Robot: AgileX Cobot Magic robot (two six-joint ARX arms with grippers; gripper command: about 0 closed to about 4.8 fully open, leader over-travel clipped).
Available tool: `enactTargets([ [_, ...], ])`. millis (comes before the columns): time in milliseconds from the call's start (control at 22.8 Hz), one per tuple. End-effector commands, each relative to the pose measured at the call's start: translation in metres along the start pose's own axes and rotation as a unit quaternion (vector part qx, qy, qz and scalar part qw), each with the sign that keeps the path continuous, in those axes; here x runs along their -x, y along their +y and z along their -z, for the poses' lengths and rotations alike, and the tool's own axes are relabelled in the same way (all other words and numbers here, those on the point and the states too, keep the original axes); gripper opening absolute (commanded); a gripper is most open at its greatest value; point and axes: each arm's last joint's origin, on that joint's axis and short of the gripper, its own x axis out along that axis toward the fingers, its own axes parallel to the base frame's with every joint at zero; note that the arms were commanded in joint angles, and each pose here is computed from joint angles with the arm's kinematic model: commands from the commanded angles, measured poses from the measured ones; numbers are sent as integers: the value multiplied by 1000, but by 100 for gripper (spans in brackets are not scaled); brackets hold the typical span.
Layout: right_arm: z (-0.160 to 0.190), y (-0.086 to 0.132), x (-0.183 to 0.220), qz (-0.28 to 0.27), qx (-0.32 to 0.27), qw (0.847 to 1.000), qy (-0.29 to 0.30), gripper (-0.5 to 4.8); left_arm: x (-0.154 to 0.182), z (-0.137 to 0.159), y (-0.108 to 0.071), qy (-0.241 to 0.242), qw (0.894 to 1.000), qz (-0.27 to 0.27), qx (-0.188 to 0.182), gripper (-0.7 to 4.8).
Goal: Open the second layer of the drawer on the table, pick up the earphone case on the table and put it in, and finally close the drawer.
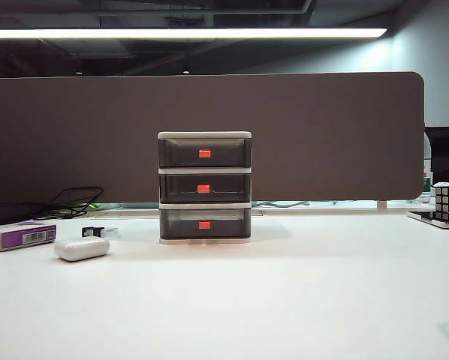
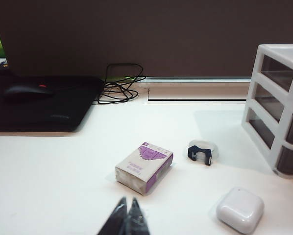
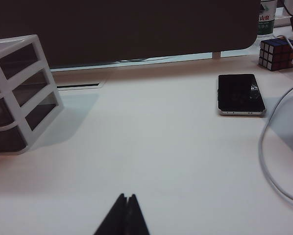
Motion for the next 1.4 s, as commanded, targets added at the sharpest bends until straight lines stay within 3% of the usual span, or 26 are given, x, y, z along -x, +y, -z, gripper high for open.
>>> enactTargets([
  [44,1,0,0,1,-1,1000,-4,-5,0,-3,0,-7,1000,1,14,-5],
  [307,1,0,0,0,-1,1000,-4,-5,0,-3,0,-7,1000,1,14,-5],
  [394,1,1,0,-18,-1,1000,-1,-5,0,-3,-1,-6,999,27,38,-6],
  [482,2,7,1,-124,-2,992,12,-5,2,-3,-9,4,985,154,76,-6],
  [569,6,12,3,-219,-25,975,40,-5,4,-3,-14,15,963,256,82,-6],
  [613,7,13,3,-244,-34,968,52,-5,4,-2,-15,19,960,267,85,-6],
  [788,8,16,4,-272,-45,959,61,-5,5,2,-16,44,953,285,96,-5],
  [876,8,17,4,-278,-79,955,73,-5,6,2,-17,49,943,314,96,30],
  [964,8,20,4,-290,-88,950,78,-5,7,2,-18,61,937,321,127,54],
  [1139,2,26,6,-316,-83,942,73,-5,7,4,-18,82,931,320,153,55],
  [1270,-9,32,8,-314,-74,945,57,-5,7,7,-18,108,924,315,189,57],
  [1401,-15,39,11,-315,-69,946,46,-5,7,4,-18,103,918,315,217,57],
])
